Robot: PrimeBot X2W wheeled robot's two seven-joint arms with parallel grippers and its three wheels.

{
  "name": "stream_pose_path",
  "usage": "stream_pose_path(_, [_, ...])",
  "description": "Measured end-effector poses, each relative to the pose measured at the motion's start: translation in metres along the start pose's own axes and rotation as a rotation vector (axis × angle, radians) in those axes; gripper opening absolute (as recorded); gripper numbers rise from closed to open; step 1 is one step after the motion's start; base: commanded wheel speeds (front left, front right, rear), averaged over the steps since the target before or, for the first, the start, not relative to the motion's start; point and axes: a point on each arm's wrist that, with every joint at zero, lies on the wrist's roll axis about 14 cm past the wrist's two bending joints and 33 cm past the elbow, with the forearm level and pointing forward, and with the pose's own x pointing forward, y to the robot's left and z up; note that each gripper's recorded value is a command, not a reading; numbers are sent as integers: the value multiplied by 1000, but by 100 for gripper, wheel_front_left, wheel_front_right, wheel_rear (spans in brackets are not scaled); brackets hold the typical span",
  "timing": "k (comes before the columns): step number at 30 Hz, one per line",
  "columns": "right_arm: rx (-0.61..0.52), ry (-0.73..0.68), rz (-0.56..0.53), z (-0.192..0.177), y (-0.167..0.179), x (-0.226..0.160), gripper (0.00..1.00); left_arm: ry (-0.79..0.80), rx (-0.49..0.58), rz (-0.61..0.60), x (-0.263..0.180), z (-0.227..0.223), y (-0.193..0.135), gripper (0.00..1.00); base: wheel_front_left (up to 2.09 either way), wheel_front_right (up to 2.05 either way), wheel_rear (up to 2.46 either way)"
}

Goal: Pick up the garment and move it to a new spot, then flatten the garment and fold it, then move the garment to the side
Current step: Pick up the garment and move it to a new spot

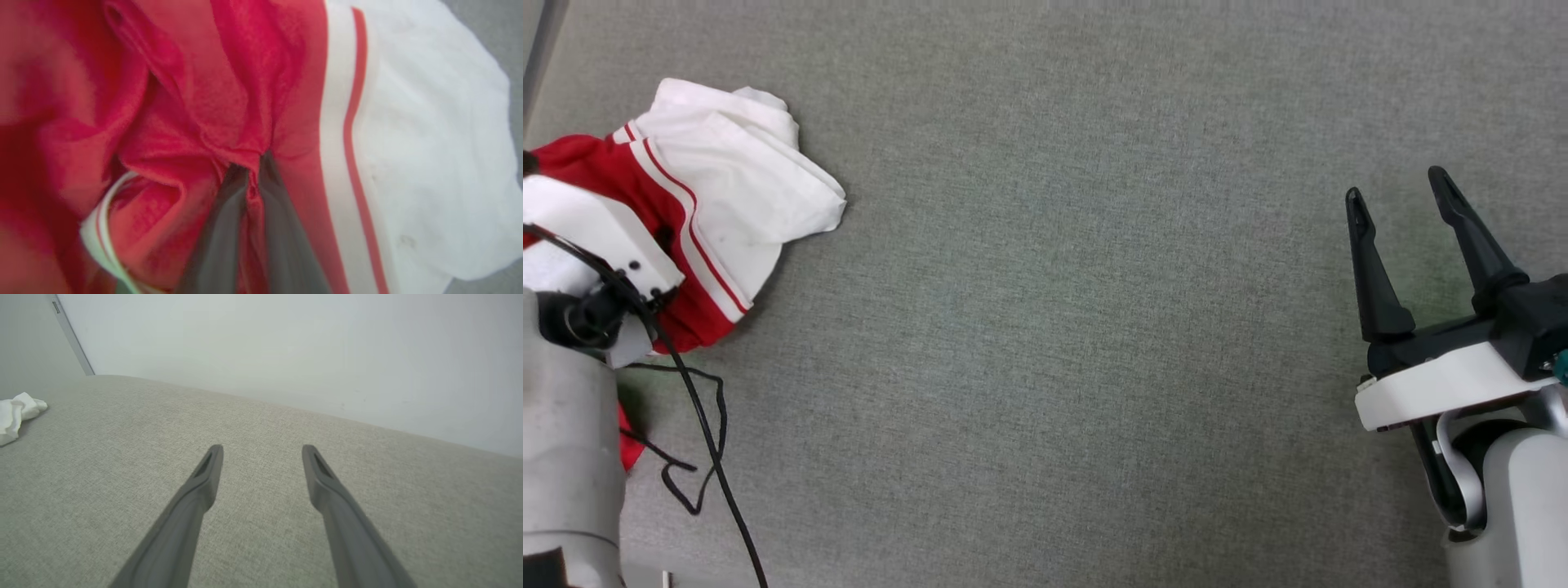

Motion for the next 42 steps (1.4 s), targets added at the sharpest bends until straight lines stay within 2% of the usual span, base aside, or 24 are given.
stream_pose_path(6, [11,-56,-13,25,5,-11,100,-243,49,-13,-29,27,2,0,0,0,0])
stream_pose_path(14, [14,-121,-65,58,1,-43,100,-654,96,-76,-100,75,-5,0,0,0,0])
stream_pose_path(22, [13,-161,-138,78,-14,-83,100,-923,126,-221,-162,86,-56,0,0,0,0])
stream_pose_path(28, [12,-172,-210,85,-32,-115,100,-981,172,-386,-189,73,-117,0,0,0,0])
stream_pose_path(34, [9,-185,-302,90,-55,-148,100,-926,277,-630,-206,33,-206,0,0,0,0])
stream_pose_path(37, [11,-190,-350,91,-67,-164,100,-857,349,-764,-212,0,-254,0,0,0,0])
stream_pose_path(38, [18,-191,-396,90,-78,-177,100,-780,416,-897,-219,-37,-300,0,0,0,0])
stream_pose_path(42, [28,-175,-450,82,-92,-190,100,-639,524,-1055,-223,-100,-349,0,0,0,0])
